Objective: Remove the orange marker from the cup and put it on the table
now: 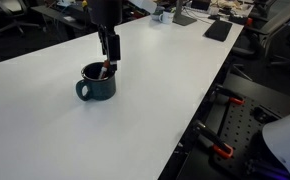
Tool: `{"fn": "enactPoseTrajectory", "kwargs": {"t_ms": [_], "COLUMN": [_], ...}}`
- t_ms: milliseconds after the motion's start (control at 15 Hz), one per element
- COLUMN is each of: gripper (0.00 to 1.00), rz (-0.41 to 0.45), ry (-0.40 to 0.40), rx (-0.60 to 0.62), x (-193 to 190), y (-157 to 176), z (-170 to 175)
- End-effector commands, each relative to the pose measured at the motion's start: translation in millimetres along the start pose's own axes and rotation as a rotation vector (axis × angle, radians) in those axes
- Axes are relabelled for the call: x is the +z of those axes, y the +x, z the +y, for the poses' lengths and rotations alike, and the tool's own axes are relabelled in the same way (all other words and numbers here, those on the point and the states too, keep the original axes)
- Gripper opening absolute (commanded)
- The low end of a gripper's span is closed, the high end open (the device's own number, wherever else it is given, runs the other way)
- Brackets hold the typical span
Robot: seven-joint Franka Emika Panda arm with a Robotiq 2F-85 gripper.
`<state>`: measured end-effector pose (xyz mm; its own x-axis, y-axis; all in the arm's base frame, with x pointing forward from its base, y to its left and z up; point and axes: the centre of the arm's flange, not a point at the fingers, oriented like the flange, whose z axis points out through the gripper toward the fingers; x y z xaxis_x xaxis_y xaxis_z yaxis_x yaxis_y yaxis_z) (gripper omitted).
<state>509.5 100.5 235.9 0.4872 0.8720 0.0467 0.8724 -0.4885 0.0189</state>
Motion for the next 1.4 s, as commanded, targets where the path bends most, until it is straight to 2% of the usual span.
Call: {"fn": "enactPoseTrajectory", "kwargs": {"t_ms": [0,200,600,667,733,1000,1333], "gripper": [1.00,1.00,1.00,0.91,0.75,0.57,0.65], "rz": [0.029,0.030,-0.002,-0.015,-0.030,-0.090,-0.161], "ry": [0.000,0.006,-0.015,-0.014,-0.010,0.015,0.045], "rx": [-0.117,-0.148,-0.122,-0.121,-0.119,-0.093,-0.061], "x": [-1,-1,-8,-8,-7,-1,10], "y": [18,29,52,57,59,64,64], "z": [-1,0,32,36,39,44,45]}}
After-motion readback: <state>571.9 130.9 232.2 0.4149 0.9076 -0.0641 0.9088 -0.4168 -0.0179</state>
